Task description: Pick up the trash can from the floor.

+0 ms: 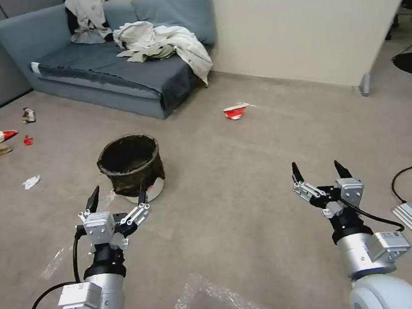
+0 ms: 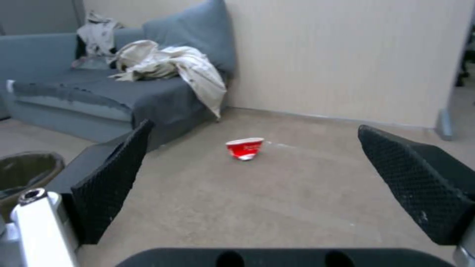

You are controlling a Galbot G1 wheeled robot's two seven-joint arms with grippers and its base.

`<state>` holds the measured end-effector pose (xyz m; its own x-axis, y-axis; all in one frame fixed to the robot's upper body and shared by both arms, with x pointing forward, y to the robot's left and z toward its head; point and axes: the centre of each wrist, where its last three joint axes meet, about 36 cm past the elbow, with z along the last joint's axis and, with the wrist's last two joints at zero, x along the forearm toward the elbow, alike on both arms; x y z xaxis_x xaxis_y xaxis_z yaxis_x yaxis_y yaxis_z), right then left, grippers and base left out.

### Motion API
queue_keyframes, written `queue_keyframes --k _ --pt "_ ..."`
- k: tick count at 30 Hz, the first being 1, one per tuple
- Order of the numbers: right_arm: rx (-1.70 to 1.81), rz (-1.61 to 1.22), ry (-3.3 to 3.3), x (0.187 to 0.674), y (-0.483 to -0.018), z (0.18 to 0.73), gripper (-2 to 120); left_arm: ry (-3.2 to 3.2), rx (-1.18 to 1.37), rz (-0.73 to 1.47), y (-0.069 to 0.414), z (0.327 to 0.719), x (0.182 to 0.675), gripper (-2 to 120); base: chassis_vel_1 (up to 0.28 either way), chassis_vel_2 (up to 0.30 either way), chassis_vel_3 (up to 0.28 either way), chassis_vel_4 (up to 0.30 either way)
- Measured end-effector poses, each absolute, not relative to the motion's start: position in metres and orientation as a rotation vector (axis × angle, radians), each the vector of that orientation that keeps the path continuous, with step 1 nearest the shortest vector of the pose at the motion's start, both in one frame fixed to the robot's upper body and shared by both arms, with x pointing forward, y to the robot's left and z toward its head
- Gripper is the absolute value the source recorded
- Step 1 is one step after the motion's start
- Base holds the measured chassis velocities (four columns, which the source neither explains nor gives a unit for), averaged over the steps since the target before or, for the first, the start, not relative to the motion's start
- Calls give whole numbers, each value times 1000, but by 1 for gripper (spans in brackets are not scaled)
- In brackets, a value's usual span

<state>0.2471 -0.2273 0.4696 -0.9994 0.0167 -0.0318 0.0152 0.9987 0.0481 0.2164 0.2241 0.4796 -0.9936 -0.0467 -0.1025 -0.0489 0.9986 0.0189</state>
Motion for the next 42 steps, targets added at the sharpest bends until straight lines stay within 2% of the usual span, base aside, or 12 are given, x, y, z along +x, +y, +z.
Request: queue_keyframes --k 12,26,42 --pt "24 71 3108 247 -227 470 100 3035 -74 32 224 478 217 100 91 83 81 82" --pt "-9 54 3115 248 -229 470 100 3004 -101 26 225 474 217 100 8 11 11 9" --pt "-25 47 3122 246 -227 469 100 3015 -126 27 225 475 217 100 -81 81 75 -80"
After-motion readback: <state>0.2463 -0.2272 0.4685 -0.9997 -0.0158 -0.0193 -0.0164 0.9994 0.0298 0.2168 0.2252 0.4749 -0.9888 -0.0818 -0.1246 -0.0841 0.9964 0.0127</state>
